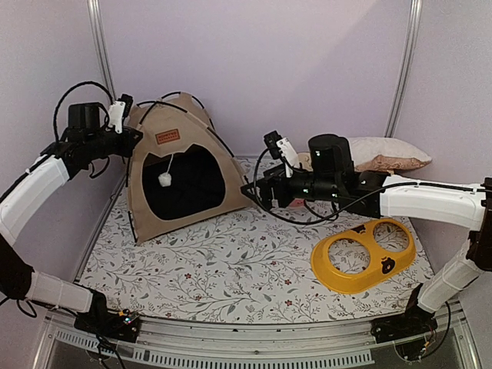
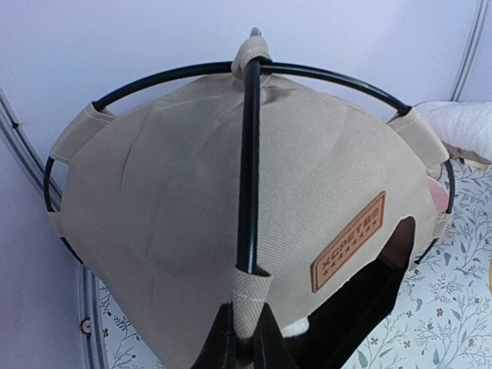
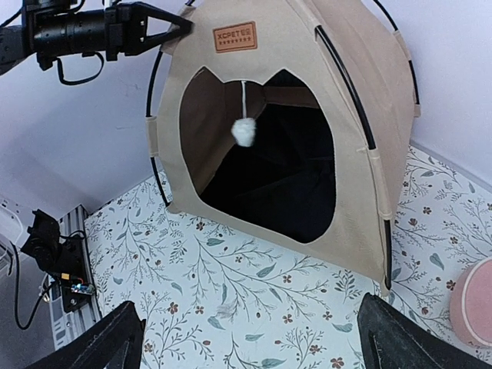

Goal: Set up the pet tent

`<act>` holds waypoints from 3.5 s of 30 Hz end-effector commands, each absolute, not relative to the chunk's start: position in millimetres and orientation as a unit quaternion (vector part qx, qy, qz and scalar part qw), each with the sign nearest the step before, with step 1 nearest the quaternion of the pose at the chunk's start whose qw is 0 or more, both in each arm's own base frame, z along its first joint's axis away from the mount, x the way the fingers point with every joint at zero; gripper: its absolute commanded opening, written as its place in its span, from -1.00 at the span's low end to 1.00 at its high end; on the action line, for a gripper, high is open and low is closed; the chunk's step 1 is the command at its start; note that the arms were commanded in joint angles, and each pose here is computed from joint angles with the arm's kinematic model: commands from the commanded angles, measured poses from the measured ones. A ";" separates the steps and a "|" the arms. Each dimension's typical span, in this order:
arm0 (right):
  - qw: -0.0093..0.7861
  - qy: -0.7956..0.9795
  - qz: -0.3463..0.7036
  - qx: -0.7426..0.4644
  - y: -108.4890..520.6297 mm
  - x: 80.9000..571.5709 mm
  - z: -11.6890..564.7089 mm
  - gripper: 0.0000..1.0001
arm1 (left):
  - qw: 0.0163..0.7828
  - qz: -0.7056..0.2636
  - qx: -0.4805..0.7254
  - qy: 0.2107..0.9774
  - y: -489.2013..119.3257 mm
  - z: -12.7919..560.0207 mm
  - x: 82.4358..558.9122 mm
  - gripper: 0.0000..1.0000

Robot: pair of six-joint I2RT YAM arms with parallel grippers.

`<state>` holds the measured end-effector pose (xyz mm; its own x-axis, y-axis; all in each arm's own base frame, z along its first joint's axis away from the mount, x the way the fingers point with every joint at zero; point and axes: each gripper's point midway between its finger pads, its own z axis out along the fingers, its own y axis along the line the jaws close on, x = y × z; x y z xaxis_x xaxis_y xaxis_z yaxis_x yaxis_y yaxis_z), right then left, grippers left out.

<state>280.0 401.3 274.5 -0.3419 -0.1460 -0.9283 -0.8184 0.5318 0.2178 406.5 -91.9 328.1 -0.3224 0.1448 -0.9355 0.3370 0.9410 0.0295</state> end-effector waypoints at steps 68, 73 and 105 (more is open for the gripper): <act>0.516 0.787 0.142 0.307 -92.8 518.1 265.7 0.98 | 0.650 -0.221 0.134 0.715 -126.2 458.5 294.2 0.78; 0.533 0.771 0.135 0.322 -94.7 480.1 276.5 0.98 | 0.645 -0.238 0.150 0.710 -138.8 458.1 289.8 0.99; 0.592 0.716 0.286 0.235 -89.8 562.8 334.0 -1.00 | 0.630 -0.268 0.185 0.705 -180.0 451.4 283.6 0.99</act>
